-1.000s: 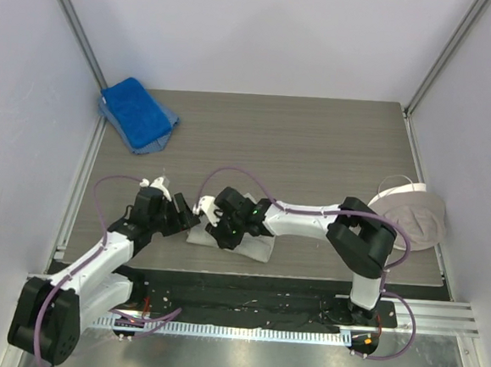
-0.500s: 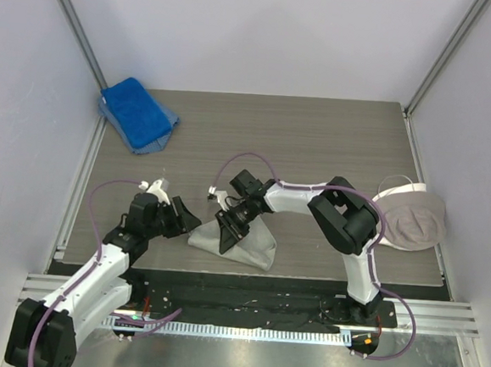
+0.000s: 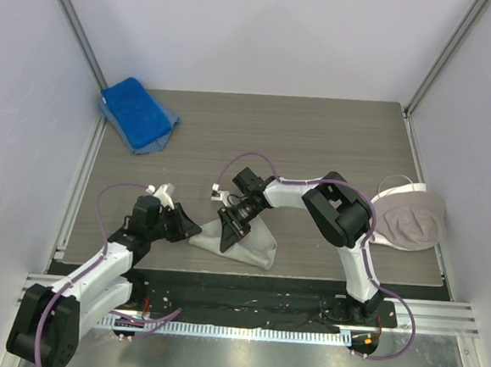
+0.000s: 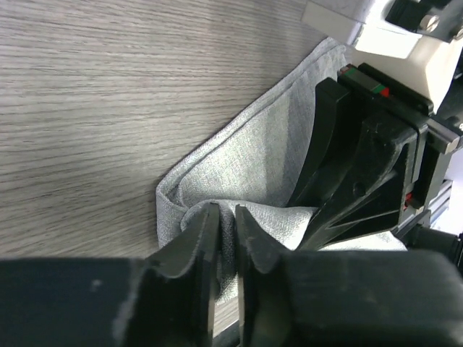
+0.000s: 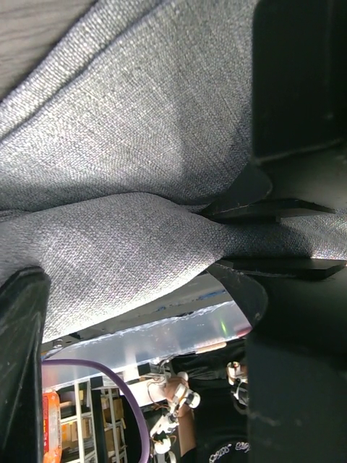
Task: Fold the napkin, place the utensils inside, and roll it up
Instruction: Roll the napkin with the utensil
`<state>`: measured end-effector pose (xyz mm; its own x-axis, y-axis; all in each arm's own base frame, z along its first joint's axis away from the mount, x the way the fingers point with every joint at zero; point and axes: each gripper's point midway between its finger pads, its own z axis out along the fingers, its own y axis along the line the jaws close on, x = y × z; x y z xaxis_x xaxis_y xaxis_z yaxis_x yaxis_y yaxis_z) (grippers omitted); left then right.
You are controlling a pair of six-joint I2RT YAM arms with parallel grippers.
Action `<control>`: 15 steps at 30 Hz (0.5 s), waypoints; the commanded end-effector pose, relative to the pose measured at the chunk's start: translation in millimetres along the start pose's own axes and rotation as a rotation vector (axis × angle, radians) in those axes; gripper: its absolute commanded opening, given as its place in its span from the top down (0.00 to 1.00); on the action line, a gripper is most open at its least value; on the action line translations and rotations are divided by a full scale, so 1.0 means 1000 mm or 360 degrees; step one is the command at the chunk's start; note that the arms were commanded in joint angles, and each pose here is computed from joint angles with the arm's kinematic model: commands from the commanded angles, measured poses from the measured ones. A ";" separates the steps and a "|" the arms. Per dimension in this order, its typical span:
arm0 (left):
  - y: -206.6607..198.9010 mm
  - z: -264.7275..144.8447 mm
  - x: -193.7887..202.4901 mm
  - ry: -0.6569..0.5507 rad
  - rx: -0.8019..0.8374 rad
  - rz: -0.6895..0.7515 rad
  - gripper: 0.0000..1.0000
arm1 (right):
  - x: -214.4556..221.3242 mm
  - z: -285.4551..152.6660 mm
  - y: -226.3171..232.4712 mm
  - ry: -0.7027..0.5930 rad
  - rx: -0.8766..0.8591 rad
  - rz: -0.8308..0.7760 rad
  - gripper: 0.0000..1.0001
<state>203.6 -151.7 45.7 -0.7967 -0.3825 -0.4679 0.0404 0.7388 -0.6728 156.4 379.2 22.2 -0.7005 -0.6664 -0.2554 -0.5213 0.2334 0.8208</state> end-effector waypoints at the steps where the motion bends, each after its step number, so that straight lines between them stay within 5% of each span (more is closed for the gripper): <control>1: -0.008 0.001 -0.001 -0.0009 0.0091 0.0023 0.86 | 0.000 0.000 -0.023 0.0001 0.0148 0.0034 0.76; 5: -0.007 0.002 0.001 0.0006 0.0095 0.0019 1.00 | -0.004 -0.004 -0.023 -0.0025 0.0184 0.0031 0.71; 11: -0.001 0.005 0.001 0.0025 0.0029 -0.0009 1.00 | -0.018 -0.026 -0.009 -0.0088 0.0352 0.0000 0.46; 15: 0.005 0.009 0.004 0.0068 -0.0025 -0.0034 1.00 | -0.027 -0.045 -0.003 -0.0141 0.0539 -0.0050 0.37</control>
<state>197.7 -152.7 30.7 -0.8269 -0.3698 -0.4236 0.0116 0.7420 -0.6703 169.8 374.3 34.8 -0.7298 -0.6380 -0.2458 -0.5550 0.3427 0.7580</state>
